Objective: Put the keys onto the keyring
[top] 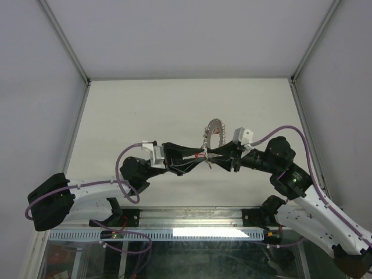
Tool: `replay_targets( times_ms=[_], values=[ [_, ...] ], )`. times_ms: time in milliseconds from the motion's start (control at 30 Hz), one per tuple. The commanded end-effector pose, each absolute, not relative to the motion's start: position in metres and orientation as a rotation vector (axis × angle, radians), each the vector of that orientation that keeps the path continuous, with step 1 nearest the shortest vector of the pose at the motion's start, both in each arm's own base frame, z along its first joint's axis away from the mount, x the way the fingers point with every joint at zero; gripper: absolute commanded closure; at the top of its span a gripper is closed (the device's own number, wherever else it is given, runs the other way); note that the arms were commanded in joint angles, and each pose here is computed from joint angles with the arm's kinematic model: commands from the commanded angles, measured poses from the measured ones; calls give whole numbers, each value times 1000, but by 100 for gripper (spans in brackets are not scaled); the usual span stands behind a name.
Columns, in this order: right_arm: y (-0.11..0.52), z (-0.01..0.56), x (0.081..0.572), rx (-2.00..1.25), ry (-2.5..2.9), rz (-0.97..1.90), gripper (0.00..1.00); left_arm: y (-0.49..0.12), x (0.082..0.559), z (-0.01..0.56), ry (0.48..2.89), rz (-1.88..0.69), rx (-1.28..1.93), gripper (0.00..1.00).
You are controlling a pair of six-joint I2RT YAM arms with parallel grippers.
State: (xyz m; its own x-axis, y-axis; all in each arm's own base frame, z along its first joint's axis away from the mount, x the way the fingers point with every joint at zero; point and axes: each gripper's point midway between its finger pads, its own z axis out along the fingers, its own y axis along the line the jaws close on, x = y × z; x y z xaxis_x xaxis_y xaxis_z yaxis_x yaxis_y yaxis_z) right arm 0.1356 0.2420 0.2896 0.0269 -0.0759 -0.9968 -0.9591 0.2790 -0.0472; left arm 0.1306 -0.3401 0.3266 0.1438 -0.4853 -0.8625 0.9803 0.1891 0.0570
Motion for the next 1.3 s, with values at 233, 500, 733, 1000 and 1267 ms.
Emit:
replay_targets(
  times_ms=[233, 500, 733, 1000, 1267],
  values=[
    [245, 319, 136, -1042, 1232, 932, 100, -339, 129, 355, 763, -1226, 702, 78],
    [245, 316, 136, -1045, 1233, 932, 100, -341, 139, 355, 803, -1210, 668, 87],
    [244, 315, 136, -1044, 1236, 931, 100, -343, 147, 351, 849, -1186, 654, 95],
    [242, 317, 135, -1032, 1239, 929, 98, -343, 144, 342, 842, -1114, 742, 100],
    [233, 322, 131, -1031, 1241, 897, 66, -339, 146, 338, 823, -956, 870, 100]
  ],
)
